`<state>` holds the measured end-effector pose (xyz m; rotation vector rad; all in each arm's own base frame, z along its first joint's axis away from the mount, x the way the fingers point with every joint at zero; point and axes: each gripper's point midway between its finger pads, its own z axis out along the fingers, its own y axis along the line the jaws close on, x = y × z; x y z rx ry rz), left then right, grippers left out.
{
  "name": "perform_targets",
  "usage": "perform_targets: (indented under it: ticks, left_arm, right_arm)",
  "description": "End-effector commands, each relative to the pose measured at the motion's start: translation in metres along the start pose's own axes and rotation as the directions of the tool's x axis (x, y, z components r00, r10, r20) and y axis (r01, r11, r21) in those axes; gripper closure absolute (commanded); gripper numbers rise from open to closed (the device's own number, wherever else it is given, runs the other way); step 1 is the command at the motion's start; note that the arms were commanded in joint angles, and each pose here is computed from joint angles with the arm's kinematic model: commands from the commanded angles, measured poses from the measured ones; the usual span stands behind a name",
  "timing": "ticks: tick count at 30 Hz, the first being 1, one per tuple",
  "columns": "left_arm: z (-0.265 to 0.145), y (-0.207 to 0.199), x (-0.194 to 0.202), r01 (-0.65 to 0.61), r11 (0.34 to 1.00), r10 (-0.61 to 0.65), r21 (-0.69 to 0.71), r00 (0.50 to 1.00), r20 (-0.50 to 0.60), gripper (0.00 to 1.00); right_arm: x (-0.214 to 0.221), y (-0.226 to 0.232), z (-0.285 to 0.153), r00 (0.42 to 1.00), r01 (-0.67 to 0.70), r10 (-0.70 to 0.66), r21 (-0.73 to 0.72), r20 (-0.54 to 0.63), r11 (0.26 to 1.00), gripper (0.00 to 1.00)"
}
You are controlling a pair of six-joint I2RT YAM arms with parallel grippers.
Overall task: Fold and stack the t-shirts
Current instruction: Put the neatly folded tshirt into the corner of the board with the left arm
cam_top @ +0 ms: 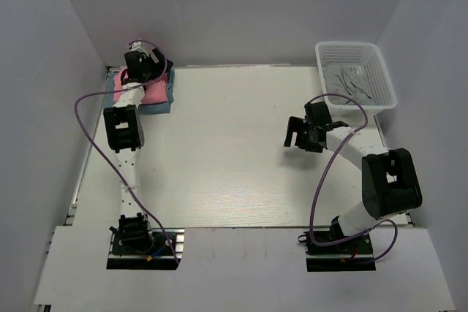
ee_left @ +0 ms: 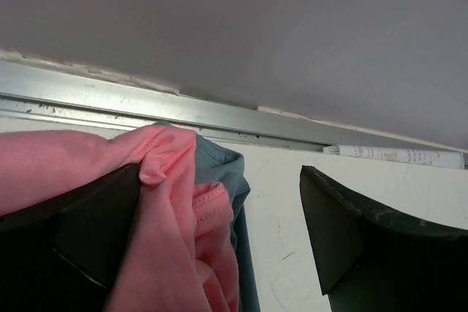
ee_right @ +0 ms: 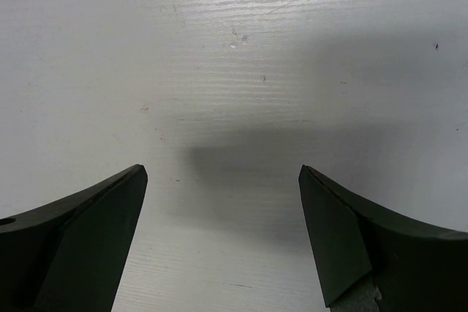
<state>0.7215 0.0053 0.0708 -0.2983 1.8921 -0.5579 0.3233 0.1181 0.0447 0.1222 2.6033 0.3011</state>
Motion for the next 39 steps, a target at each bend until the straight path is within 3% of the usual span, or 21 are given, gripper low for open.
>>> perform_targets:
  ticks: [1, 6, 11, 13, 15, 16, 20, 21, 22, 24, 26, 30, 35, 39]
  left_arm:
    - [-0.032, -0.042, -0.061, -0.059, 0.997, 0.055, 0.047, 0.995, 0.080, 0.00]
    - [-0.083, -0.103, -0.135, -0.110, 0.992, 0.100, 0.065, 0.985, 0.142, 0.00]
    - [-0.144, -0.147, -0.166, -0.152, 0.988, 0.149, 0.003, 0.972, 0.184, 0.00]
    - [-0.157, -0.152, -0.138, -0.142, 0.989, 0.146, -0.050, 0.984, 0.103, 0.00]
    - [-0.196, -0.169, -0.138, -0.108, 0.990, 0.116, -0.089, 0.988, 0.100, 0.00]
    - [-0.200, -0.159, -0.098, -0.069, 0.990, 0.073, -0.121, 0.997, 0.024, 0.00]
    - [-0.264, -0.186, -0.026, 0.028, 0.998, -0.028, -0.054, 1.000, 0.003, 0.00]
    - [-0.274, -0.170, 0.023, 0.030, 0.997, -0.035, -0.077, 0.997, -0.069, 0.00]
    - [-0.299, -0.186, 0.027, 0.024, 0.998, -0.027, -0.050, 0.998, -0.052, 0.00]
    - [-0.323, -0.165, 0.079, 0.047, 0.992, -0.062, -0.113, 0.989, -0.131, 0.00]
    - [-0.352, -0.157, 0.095, 0.024, 0.992, -0.038, -0.125, 0.993, -0.108, 0.00]
    - [-0.379, -0.145, 0.077, -0.004, 0.979, 0.002, -0.206, 1.000, -0.011, 0.00]
    - [-0.390, -0.164, 0.071, -0.037, 0.995, 0.039, -0.092, 0.999, 0.021, 0.00]
    - [-0.399, -0.180, 0.057, -0.024, 1.000, 0.026, -0.015, 0.995, 0.092, 0.00]
  right_arm:
    - [-0.017, 0.010, -0.018, 0.997, 0.020, -0.017, -0.038, 0.070, 0.999, 0.10]
    - [-0.021, 0.010, -0.025, 0.994, 0.070, -0.067, -0.041, 0.090, 0.997, 0.10]
    - [-0.008, 0.015, -0.028, 0.993, 0.069, -0.058, -0.106, 0.107, 0.992, 0.10]
    - [0.000, 0.017, -0.029, 0.994, 0.064, -0.052, -0.127, 0.099, 0.990, 0.10]
    - [-0.004, 0.024, -0.038, 0.989, 0.070, -0.047, -0.167, 0.137, 0.984, 0.10]
    - [0.006, 0.020, -0.035, 0.992, 0.057, -0.037, -0.167, 0.121, 0.984, 0.10]
    - [0.003, 0.023, -0.055, 0.977, 0.062, -0.017, -0.204, 0.212, 0.977, 0.10]
    - [0.006, 0.023, -0.059, 0.975, 0.059, -0.010, -0.215, 0.224, 0.975, 0.10]
    - [0.004, 0.026, -0.066, 0.968, 0.066, -0.005, -0.232, 0.251, 0.970, 0.10]
    - [0.009, 0.025, -0.070, 0.962, 0.058, 0.014, -0.251, 0.274, 0.966, 0.10]
    - [0.011, 0.025, -0.074, 0.951, 0.039, 0.047, -0.269, 0.304, 0.962, 0.10]
    - [0.007, 0.025, -0.092, 0.913, 0.043, 0.085, -0.301, 0.399, 0.953, 0.10]
    - [0.005, 0.022, -0.112, 0.867, 0.078, 0.090, -0.311, 0.490, 0.947, 0.10]
    - [0.020, 0.029, -0.105, 0.874, 0.116, 0.080, -0.366, 0.479, 0.923, 0.10]
